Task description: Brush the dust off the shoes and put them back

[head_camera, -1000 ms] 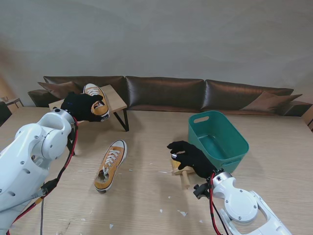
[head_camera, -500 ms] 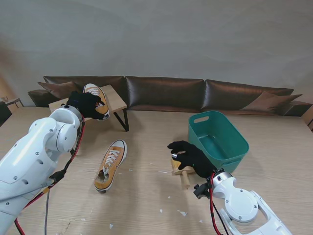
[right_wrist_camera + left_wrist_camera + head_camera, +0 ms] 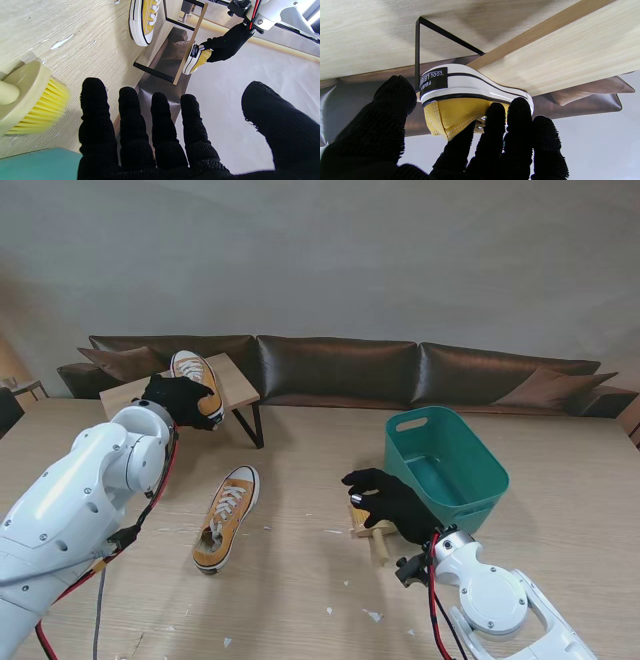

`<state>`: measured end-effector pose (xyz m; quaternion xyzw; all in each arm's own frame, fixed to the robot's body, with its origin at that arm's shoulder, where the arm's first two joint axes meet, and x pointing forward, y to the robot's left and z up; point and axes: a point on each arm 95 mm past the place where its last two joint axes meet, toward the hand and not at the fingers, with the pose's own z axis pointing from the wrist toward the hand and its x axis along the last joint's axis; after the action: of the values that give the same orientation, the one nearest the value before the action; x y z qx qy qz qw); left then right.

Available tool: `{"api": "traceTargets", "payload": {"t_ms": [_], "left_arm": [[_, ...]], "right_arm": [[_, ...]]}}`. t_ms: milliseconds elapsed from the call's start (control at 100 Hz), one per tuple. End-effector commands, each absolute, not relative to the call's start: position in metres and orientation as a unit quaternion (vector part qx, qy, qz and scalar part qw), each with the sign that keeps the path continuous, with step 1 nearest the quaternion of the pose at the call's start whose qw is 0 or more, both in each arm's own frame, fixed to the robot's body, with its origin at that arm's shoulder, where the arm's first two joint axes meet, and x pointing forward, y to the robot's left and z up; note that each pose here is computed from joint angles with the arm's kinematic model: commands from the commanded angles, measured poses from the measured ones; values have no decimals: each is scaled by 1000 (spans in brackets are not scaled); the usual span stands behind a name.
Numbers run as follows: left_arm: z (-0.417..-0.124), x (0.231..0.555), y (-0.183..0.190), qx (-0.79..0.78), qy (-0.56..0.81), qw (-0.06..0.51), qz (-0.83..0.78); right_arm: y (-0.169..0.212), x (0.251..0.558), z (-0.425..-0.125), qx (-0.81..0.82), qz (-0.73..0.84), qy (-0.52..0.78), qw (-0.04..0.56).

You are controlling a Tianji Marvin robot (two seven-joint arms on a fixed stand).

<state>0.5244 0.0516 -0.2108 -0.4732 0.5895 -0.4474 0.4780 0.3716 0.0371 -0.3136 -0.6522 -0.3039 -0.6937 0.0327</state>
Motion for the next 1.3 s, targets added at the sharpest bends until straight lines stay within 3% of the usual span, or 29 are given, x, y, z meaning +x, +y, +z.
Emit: {"api": "traceTargets", "payload": {"t_ms": [0,800,1290], "left_arm": [[-217,526,49,-482,589,470,-448],[-249,542,41,-487,577,481,-446],[-248,540,38,-451,568,517,-455]], "right_arm": [[41,368,-315,-653,-690,-308,41],[41,368,-317,-657,-687,-307,47],[46,364,-316,-656,-684,-313,53]]}}
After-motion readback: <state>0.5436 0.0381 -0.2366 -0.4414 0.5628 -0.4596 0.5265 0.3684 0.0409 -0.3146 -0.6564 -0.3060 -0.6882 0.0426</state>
